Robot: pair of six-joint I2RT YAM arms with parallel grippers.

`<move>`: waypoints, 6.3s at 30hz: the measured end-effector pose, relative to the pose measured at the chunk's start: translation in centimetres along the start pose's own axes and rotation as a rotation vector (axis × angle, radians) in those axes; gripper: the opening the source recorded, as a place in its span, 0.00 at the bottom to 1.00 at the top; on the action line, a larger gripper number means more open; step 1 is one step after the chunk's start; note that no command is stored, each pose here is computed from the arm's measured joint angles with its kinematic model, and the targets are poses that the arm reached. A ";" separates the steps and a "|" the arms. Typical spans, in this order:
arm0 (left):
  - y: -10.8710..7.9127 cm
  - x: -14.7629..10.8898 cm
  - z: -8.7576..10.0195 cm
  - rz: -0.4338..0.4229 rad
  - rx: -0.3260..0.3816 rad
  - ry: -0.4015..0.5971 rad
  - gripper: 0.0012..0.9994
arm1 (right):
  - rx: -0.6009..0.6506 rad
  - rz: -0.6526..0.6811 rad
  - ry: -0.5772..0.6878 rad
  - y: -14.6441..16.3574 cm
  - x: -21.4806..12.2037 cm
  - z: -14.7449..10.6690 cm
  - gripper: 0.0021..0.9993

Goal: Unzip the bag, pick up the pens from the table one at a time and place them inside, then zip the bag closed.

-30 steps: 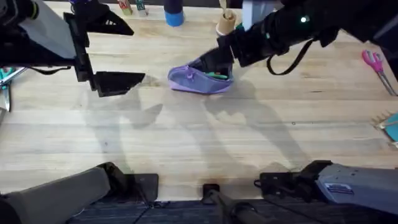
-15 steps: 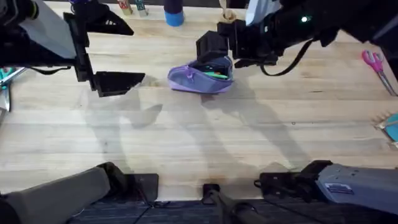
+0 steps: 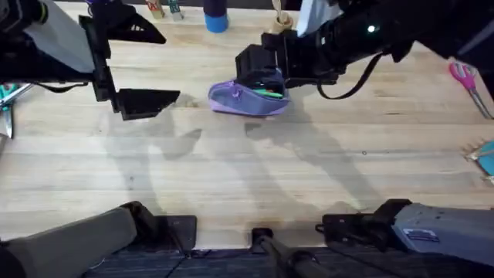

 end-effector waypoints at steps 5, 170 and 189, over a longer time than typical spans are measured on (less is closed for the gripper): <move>0.1 0.0 0.0 0.003 0.006 0.001 0.99 | -0.014 0.006 0.007 0.4 0.1 -0.3 1.00; -0.9 7.2 -6.5 -0.239 -0.143 -0.180 0.99 | 0.067 -0.232 -0.344 5.9 10.3 0.0 0.03; -0.1 8.4 -6.7 -0.224 -0.082 -0.171 0.99 | 0.080 -0.244 -0.348 5.3 10.3 0.5 0.03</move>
Point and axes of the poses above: each hand's point on the last joint's axis, 136 mm out from that joint toward the fingers, its own x axis out along the fingers, its own y axis along the line the jaws close on, z = x × y, the point moved 7 cm from there along -x, back along the fingers, and after that the axes turned 6 degrees about x, right-handed, at the moved point
